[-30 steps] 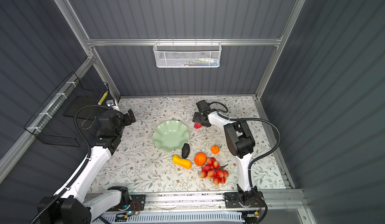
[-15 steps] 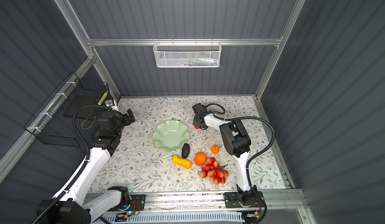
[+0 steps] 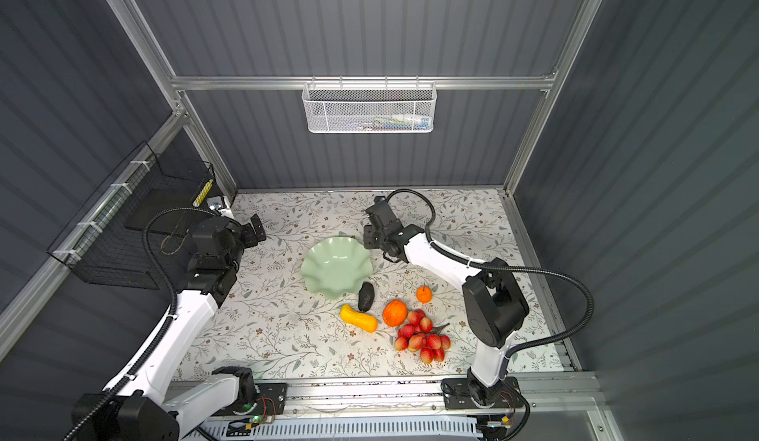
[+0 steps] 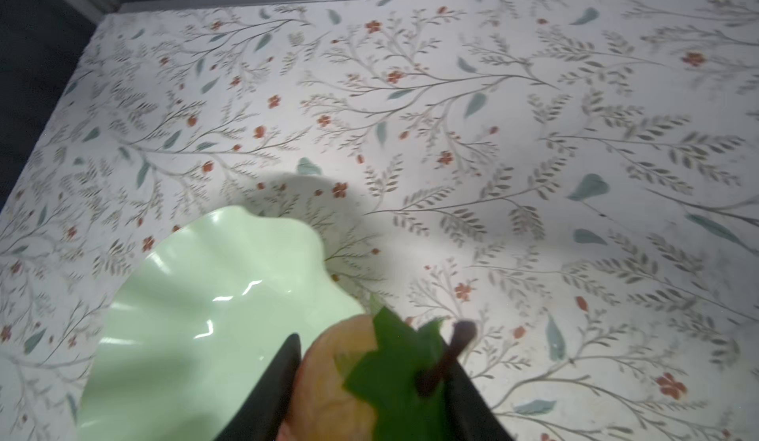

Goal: Place and organize the fake fruits in the fruit bowl
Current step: 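Reach the right gripper to the strawberry and grasp it, then place the strawberry in the green bowl and open the right gripper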

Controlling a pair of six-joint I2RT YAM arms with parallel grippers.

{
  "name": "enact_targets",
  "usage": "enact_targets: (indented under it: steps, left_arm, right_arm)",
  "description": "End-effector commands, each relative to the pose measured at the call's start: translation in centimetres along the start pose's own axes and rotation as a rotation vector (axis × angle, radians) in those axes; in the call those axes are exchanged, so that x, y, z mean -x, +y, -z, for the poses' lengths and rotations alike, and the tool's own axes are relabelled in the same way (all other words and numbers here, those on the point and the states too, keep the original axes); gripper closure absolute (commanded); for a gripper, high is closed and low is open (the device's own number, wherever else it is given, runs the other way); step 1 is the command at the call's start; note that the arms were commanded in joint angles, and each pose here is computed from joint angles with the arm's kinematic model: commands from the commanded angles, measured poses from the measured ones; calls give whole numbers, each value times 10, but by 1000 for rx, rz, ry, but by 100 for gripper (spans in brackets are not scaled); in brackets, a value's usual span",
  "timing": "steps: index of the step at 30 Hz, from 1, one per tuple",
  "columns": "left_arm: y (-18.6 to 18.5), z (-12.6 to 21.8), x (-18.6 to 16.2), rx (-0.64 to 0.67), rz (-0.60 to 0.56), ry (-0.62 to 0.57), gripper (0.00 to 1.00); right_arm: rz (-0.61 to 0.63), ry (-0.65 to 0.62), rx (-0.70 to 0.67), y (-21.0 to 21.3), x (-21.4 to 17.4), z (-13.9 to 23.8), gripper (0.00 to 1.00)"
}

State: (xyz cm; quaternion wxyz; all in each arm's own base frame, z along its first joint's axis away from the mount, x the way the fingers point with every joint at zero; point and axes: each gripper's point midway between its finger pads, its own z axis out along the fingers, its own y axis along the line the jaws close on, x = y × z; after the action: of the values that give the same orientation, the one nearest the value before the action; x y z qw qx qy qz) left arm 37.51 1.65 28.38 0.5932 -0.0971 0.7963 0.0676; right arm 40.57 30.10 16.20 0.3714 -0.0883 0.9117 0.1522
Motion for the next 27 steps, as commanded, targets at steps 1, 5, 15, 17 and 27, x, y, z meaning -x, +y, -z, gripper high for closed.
enact_targets:
  steps: [1, 5, 15, 17, 27]
  left_arm:
    - [6, -1, -9, 24, -12, 24, 0]
    - [6, -1, -9, 26, -10, 24, 0]
    - [8, 0, -9, 36, -7, 24, 0]
    - [8, 0, -7, 37, -6, 20, 0]
    - [9, 1, -7, 39, -2, 20, 0]
  right_arm:
    - [132, 79, 26, 30, -26, -7, 65]
    - [195, 107, 67, 62, -41, -20, 64]
    - [254, 211, 45, 83, -67, -74, 62]
    - [264, 233, 31, 81, -73, -84, 62]
    - [267, 301, -24, 72, -95, -111, 48]
